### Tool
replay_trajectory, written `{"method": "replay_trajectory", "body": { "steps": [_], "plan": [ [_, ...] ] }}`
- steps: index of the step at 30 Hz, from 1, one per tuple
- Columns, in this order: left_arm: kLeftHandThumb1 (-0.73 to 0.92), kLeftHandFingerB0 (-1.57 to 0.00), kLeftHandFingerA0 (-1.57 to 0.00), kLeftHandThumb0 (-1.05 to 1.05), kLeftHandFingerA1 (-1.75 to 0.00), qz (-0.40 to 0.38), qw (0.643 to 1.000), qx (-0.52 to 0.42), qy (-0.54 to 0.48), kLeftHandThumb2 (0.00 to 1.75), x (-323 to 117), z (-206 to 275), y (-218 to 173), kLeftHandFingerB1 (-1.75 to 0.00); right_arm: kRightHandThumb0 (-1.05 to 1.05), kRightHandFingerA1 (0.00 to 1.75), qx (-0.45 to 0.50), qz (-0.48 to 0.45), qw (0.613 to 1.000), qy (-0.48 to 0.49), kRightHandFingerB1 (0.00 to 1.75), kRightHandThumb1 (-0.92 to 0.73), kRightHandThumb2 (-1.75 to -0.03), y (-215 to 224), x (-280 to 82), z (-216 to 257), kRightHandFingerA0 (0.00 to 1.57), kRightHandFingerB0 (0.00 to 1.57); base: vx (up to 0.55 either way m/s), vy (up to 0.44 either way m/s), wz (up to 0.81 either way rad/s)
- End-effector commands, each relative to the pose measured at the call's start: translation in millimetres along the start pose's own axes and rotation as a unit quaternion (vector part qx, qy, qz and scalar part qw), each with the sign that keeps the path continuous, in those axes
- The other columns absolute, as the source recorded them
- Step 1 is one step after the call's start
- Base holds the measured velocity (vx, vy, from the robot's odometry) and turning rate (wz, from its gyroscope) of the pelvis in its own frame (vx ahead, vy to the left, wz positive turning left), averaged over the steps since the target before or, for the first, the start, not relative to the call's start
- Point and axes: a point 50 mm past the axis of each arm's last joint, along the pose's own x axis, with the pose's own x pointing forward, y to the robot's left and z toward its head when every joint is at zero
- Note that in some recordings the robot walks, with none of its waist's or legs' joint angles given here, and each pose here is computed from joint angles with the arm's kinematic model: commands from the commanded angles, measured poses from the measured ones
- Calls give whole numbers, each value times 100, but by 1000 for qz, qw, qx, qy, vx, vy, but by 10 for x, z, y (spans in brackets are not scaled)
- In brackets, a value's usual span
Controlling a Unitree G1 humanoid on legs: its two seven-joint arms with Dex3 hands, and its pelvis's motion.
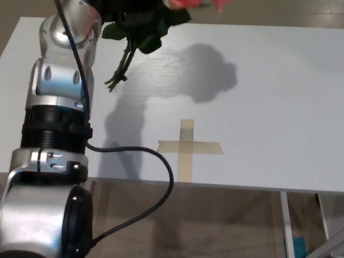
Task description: Use the left hand to pick up the rose and passes it to a human.
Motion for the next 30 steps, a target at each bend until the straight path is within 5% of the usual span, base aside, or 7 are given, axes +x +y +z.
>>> {"method": "replay_trajectory", "body": {
  "steps": [1, 8, 21, 24, 28, 29, 30],
  "plan": [
    [74, -75, -89, -23, -149, -17, 992, -121, -1, 73, 26, 156, -35, -116, -41, 44, 5, 4, 1000, 15, 42, -63, -59, -14, -7, -68, 64, 58, 0, 0, 0],
    [73, -82, -103, -24, -150, -13, 981, -195, 13, 68, 0, 194, -103, -105, -41, 44, 1, 9, 1000, 16, 42, -63, -59, -7, -8, -75, 64, 59, 0, 0, 0],
    [72, -80, -102, -22, -154, -34, 975, -216, 31, 71, -59, 30, -239, -107, -41, 44, -8, 9, 1000, 16, 42, -63, -59, -5, -7, -72, 64, 59, 0, 0, 0],
    [77, -89, -100, -21, -149, -40, 972, -226, 53, 66, -84, -75, -335, -74, -41, 44, -6, 12, 1000, 15, 42, -63, -59, 6, -5, -54, 64, 57, 0, 0, 0],
    [77, -89, -100, -21, -149, -41, 972, -223, 57, 66, -93, -90, -359, -74, -41, 44, -6, 12, 1000, 15, 42, -63, -59, 5, -4, -52, 64, 57, 0, 0, 0],
    [77, -78, -94, -21, -152, -45, 972, -223, 61, 65, -102, -98, -402, -54, -41, 44, -8, 12, 1000, 13, 42, -63, -59, -1, -3, -35, 64, 57, 0, 0, 0],
    [77, -78, -94, -21, -152, -46, 972, -223, 62, 65, -104, -98, -407, -54, -41, 44, -8, 12, 1000, 13, 42, -63, -59, -2, -2, -33, 64, 57, 0, 0, 0]
  ]
}}
